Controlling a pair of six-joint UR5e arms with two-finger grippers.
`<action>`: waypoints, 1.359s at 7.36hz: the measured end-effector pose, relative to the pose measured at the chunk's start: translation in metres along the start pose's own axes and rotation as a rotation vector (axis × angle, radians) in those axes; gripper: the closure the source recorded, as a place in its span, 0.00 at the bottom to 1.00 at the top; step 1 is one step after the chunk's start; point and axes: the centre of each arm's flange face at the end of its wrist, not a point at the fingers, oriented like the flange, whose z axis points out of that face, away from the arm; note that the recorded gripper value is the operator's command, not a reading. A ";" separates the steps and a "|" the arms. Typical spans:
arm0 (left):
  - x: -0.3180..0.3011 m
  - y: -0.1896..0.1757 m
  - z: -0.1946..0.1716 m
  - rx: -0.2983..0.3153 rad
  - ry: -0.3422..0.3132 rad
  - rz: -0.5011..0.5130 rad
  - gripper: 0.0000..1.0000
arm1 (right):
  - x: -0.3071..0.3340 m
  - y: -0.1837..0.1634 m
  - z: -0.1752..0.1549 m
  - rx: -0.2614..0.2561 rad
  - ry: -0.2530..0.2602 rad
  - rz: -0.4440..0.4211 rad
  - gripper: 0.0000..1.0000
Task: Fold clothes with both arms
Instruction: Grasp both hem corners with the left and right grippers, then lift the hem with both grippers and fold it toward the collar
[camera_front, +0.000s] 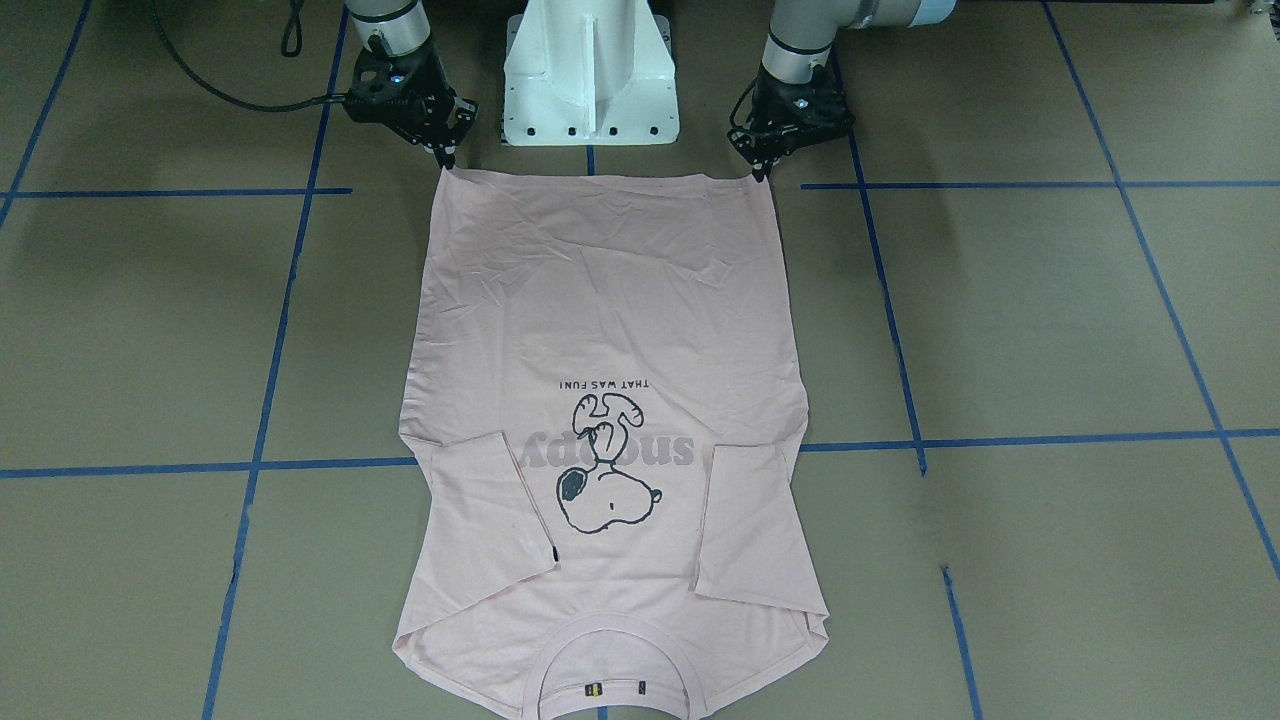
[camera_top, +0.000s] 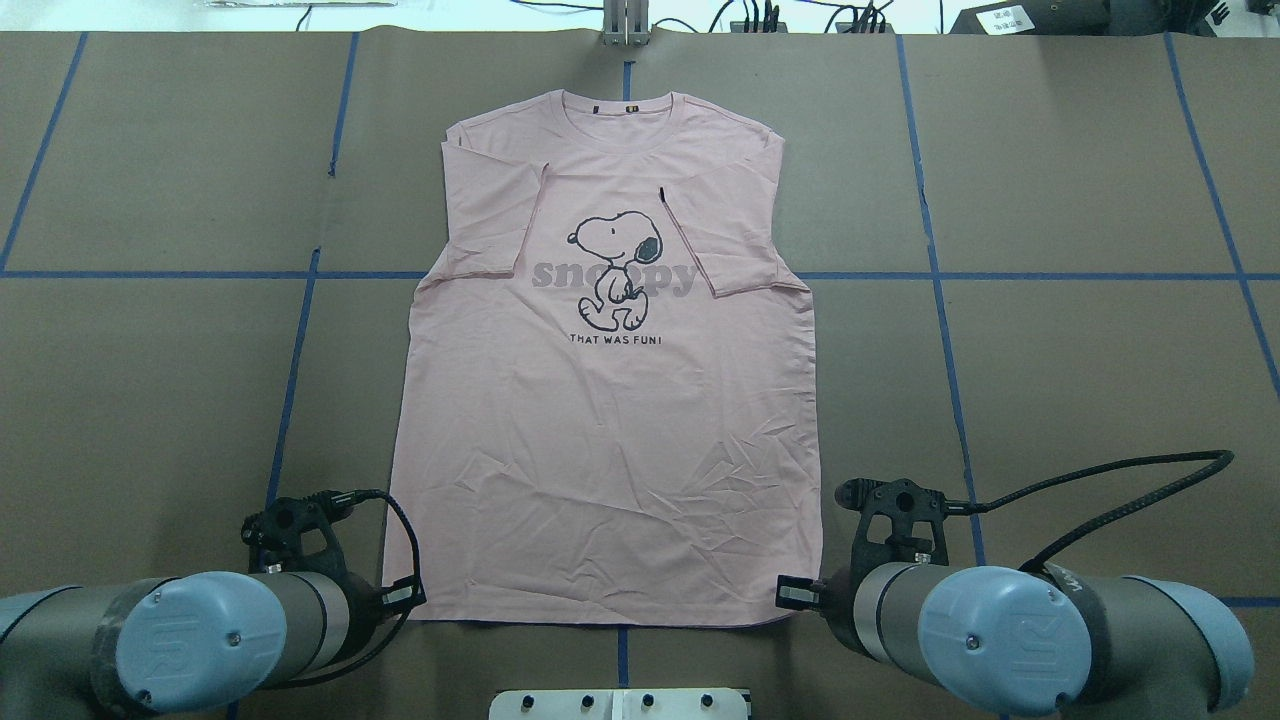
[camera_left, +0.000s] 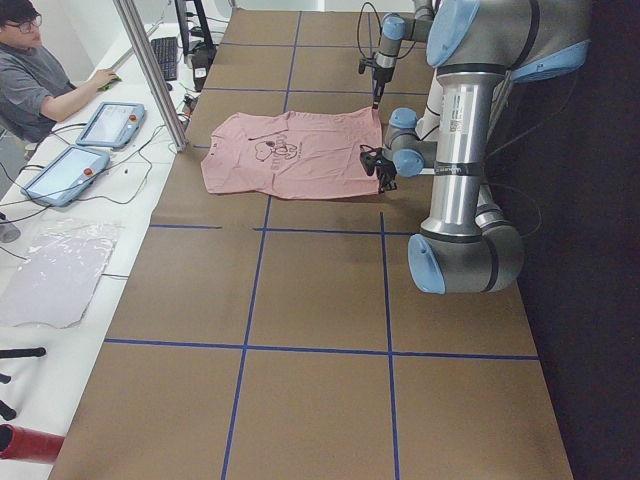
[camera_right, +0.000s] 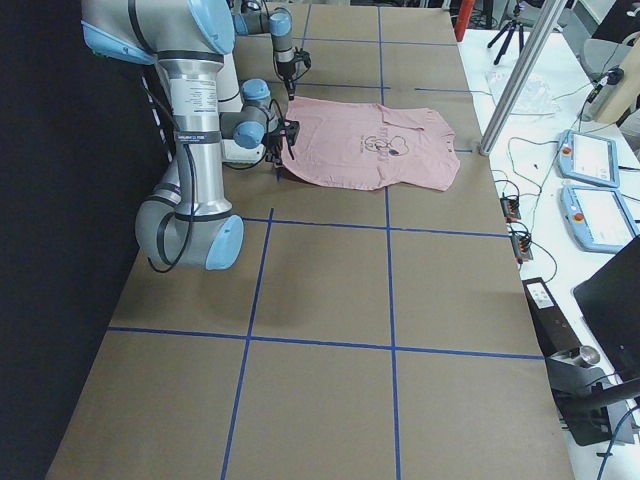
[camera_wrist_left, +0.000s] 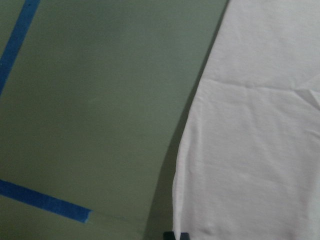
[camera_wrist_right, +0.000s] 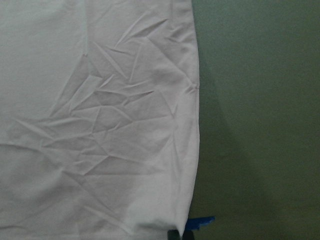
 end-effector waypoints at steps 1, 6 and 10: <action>0.004 0.004 -0.021 -0.007 0.006 0.004 1.00 | 0.000 0.001 -0.009 -0.013 -0.011 0.001 1.00; 0.001 0.064 -0.132 -0.143 0.053 0.119 1.00 | 0.036 0.060 -0.094 -0.201 -0.066 -0.064 1.00; 0.015 0.030 -0.136 -0.075 0.059 0.188 1.00 | 0.027 0.000 -0.079 -0.066 -0.069 -0.043 1.00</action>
